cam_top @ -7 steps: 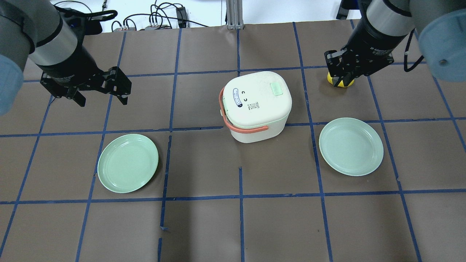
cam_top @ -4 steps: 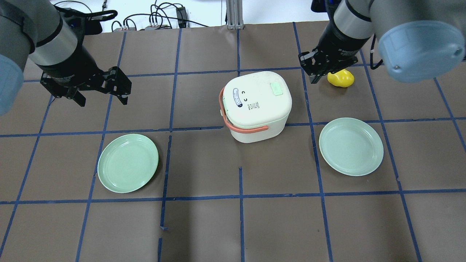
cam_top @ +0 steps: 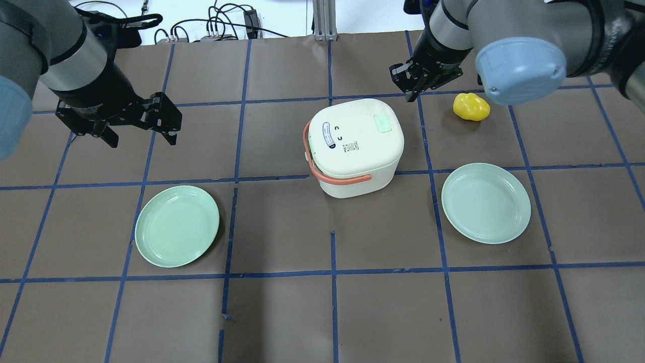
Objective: Press rice cooker button
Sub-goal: 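Move the right gripper over the rice cooker's green lid button, then press down on the green lid button with the right gripper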
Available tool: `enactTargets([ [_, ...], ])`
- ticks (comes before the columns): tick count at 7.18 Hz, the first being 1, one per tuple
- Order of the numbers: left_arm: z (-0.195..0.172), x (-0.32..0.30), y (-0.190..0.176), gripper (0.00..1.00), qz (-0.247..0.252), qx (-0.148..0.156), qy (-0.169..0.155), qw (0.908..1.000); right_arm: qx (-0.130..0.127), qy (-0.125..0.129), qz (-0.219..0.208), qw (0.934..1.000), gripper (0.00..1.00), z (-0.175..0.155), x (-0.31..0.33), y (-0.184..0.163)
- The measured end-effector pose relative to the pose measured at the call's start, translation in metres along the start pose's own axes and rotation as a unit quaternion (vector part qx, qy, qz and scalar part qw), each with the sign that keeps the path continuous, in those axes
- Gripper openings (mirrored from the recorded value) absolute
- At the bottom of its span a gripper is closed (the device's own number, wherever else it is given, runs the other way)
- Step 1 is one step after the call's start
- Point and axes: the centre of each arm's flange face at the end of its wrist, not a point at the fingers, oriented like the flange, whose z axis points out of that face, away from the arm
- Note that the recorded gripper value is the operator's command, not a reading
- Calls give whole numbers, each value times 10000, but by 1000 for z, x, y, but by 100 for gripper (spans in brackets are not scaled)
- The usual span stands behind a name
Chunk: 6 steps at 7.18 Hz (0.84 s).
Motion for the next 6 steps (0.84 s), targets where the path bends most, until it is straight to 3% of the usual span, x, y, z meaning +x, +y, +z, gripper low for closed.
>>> enactTargets([
  [6,0,0,0,100,0,-1,0,10000,-37,-280,-180,9994,9,29,-23,-8],
])
